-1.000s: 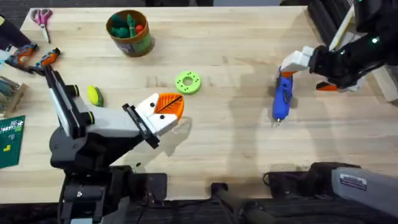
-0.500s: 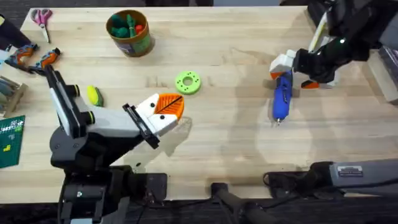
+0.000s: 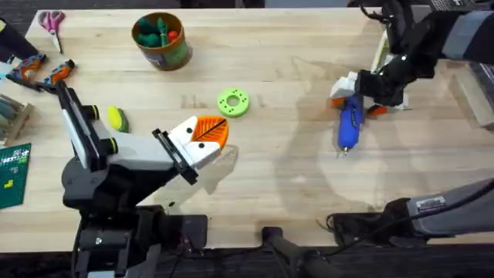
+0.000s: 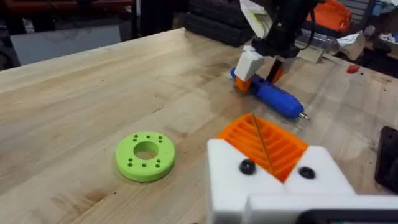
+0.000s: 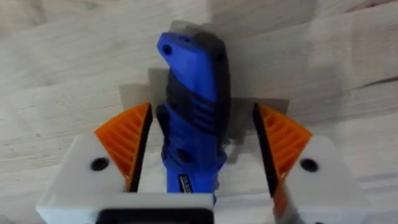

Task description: Pick up the gripper from the table and insert it into the empty holder that is missing its gripper. Then pick up a screw, insert it into the mounting hole, and use the screwdriver to tighten it. Finally, clean up the table by picking up the vegetable and placing it into the bucket.

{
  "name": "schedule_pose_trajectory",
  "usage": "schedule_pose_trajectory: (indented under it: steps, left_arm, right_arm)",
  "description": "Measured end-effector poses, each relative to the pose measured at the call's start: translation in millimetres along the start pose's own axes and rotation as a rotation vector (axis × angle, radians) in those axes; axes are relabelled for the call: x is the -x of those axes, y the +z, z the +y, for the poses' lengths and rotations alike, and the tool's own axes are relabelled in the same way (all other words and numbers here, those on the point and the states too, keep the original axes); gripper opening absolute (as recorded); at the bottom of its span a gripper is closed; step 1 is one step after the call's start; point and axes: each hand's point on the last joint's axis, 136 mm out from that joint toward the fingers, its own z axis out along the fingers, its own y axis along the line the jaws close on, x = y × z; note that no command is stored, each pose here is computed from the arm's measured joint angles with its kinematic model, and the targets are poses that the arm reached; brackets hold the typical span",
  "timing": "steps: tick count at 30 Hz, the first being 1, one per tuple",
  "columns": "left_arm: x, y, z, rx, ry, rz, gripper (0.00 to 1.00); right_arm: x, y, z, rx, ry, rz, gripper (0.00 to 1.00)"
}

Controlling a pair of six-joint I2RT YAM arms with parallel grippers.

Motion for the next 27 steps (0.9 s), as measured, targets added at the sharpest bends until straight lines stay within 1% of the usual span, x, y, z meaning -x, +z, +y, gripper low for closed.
schedule_pose_trajectory:
  steps: [4, 5, 6, 7, 8, 9, 10, 11, 12, 20, 23, 27]
  left_arm:
    - [0.1, 0.0, 0.0, 0.000, 0.000, 0.000, 0.006]
    - [0.1, 0.0, 0.0, 0.000, 0.000, 0.000, 0.006]
    - [0.0, 0.0, 0.0, 0.000, 0.000, 0.000, 0.006]
    - [0.0, 0.0, 0.0, 0.000, 0.000, 0.000, 0.006]
    - [0.1, 0.0, 0.0, 0.000, 0.000, 0.000, 0.006]
    - [0.1, 0.0, 0.0, 0.000, 0.000, 0.000, 0.006]
    - [0.0, 0.0, 0.0, 0.000, 0.000, 0.000, 0.006]
    - [0.0, 0.0, 0.0, 0.000, 0.000, 0.000, 0.006]
    - [0.0, 0.0, 0.1, 0.000, 0.000, 0.000, 0.006]
    - [0.0, 0.0, 0.1, 0.000, 0.000, 0.000, 0.006]
    - [0.1, 0.0, 0.1, 0.000, 0.000, 0.000, 0.006]
    - [0.0, 0.0, 0.0, 0.000, 0.000, 0.000, 0.006]
  right_arm:
    - [0.0, 0.3, -0.7, -0.004, -0.002, 0.000, 0.897]
    - [0.0, 0.9, -0.9, -0.005, -0.004, 0.001, 0.879]
    - [-0.1, 1.4, -1.9, -0.011, -0.005, 0.003, 0.841]
    - [-0.3, 1.7, -2.9, -0.017, -0.008, 0.003, 0.770]
    - [0.1, 1.7, -3.2, -0.019, -0.009, 0.002, 0.637]
    - [1.1, 2.9, -5.9, -0.031, -0.008, 0.000, 0.198]
    - [0.8, 4.0, -6.2, -0.034, -0.011, 0.003, 0.070]
    - [1.3, 4.5, -6.1, -0.033, -0.007, 0.002, 0.034]
    - [1.6, 4.5, -6.0, -0.033, -0.007, 0.001, 0.022]
    - [0.7, -1.2, -4.5, -0.025, -0.009, -0.006, 0.027]
    - [0.2, -18.2, -2.5, -0.010, -0.011, -0.039, 0.027]
    - [6.7, -62.0, 7.3, 0.050, -0.050, -0.149, 0.027]
